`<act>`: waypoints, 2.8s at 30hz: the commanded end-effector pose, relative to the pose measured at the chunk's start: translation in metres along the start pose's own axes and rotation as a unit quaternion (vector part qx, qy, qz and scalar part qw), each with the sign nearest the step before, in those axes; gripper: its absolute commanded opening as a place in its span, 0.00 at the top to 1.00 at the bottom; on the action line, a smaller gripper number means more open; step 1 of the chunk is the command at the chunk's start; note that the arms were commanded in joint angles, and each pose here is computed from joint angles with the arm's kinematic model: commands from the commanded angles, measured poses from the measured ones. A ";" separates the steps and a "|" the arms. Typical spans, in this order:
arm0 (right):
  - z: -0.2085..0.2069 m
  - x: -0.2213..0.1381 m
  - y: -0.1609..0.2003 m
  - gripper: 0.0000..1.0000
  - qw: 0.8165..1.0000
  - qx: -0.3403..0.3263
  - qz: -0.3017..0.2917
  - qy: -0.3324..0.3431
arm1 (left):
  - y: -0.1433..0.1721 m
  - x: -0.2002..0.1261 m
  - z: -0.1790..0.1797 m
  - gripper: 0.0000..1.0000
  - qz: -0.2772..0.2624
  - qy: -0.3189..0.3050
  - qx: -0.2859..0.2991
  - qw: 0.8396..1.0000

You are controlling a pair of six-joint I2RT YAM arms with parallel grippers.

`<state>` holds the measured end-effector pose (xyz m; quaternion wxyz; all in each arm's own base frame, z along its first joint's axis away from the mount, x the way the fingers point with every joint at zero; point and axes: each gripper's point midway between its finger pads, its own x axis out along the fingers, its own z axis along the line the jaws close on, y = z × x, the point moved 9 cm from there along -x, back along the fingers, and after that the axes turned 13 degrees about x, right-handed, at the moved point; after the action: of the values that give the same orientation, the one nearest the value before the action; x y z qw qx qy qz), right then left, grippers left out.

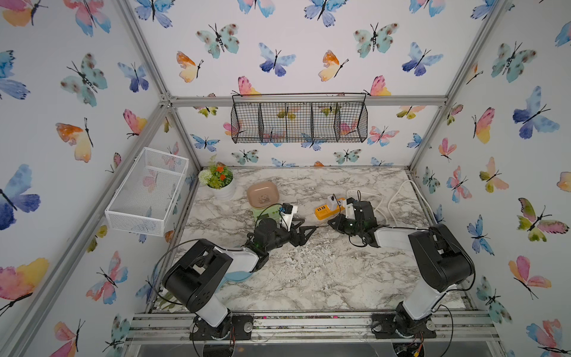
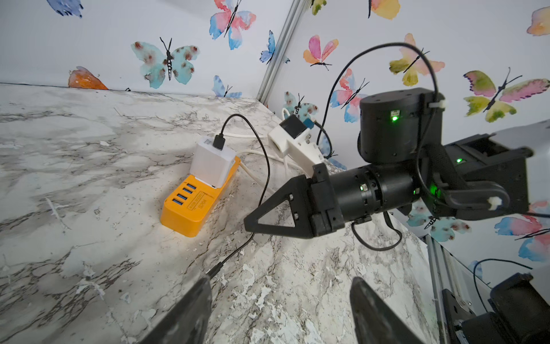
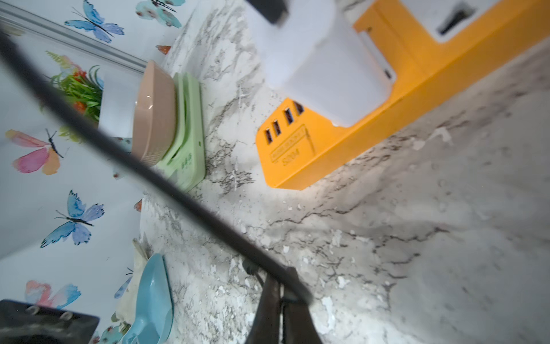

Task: Charge the electronic scale
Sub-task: Pick up the charging cable from the center of the board.

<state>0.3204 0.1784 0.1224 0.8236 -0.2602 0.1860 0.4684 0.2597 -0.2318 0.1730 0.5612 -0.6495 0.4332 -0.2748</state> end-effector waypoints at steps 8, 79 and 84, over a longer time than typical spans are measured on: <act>0.034 -0.023 0.003 0.99 0.996 -0.046 0.031 -0.072 | 0.022 0.023 0.013 0.35 0.048 0.074 0.110 0.990; 0.105 -0.081 -0.018 0.48 0.826 -0.449 0.073 -0.332 | -0.046 0.035 0.046 0.93 0.057 0.249 0.038 0.966; 0.109 -0.064 -0.033 0.47 0.821 -0.461 0.106 -0.319 | -0.058 0.041 0.053 0.94 0.051 0.269 0.044 0.961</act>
<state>0.3258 0.1848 0.2560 0.5925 -0.4312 -0.2978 0.6119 0.3355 -0.2414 0.2127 0.4855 -0.5143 0.5694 -0.4189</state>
